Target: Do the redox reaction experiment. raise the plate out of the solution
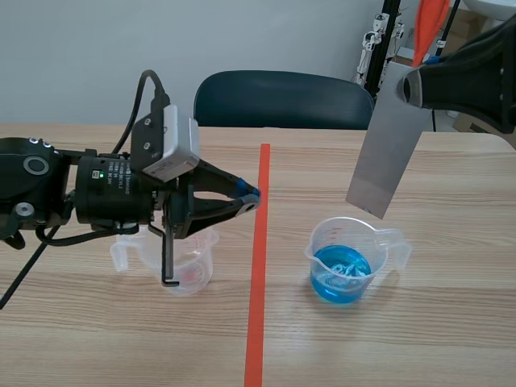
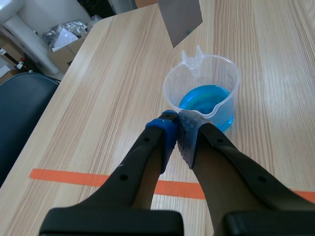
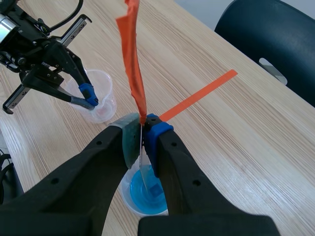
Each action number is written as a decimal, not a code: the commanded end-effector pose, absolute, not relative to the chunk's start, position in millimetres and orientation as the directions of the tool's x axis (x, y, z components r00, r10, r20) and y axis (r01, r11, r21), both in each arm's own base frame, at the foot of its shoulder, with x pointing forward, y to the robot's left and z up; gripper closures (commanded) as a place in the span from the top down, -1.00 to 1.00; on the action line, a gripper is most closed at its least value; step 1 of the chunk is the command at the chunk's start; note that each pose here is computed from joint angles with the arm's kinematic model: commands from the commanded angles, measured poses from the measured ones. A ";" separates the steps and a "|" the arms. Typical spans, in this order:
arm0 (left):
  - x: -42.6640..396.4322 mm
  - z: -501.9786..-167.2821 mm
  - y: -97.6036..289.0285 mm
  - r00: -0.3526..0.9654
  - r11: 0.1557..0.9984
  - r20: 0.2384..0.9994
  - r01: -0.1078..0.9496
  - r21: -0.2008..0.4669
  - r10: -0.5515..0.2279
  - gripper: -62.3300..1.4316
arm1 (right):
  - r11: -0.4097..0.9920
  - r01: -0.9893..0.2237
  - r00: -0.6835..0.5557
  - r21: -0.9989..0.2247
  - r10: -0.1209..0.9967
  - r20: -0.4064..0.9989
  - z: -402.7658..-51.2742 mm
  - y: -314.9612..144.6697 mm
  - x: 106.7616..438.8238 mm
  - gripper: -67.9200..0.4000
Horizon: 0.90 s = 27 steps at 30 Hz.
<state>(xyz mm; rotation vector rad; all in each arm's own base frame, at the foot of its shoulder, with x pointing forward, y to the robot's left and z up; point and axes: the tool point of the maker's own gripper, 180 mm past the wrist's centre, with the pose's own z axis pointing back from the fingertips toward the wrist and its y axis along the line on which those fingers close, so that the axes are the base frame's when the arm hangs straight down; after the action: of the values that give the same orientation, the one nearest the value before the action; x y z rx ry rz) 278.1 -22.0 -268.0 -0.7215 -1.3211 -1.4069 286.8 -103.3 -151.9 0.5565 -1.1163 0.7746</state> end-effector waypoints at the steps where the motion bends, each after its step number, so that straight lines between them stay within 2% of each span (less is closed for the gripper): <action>1: 283.6 -257.1 -27.4 -0.304 0.149 0.923 0.927 0.344 -0.237 -0.87 | 0.615 -0.789 0.207 0.004 0.260 0.943 -142.0 -101.0 287.8 -0.97; 16: 297.8 -263.1 -50.1 -0.278 0.129 0.934 0.941 0.311 -0.224 -0.87 | 0.615 -0.789 0.212 0.004 0.265 0.941 -143.3 -101.4 287.5 -0.97; 27: 292.6 -264.9 -63.8 -0.251 0.094 0.946 0.957 0.274 -0.207 -0.87 | 0.615 -0.789 0.211 0.005 0.264 0.941 -143.1 -101.3 287.6 -0.97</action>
<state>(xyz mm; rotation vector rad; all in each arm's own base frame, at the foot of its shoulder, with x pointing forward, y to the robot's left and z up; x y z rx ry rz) 292.1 -58.9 -275.4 -0.8071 -1.2806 -1.3938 286.5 -103.6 -153.1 0.5533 -1.1096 0.7761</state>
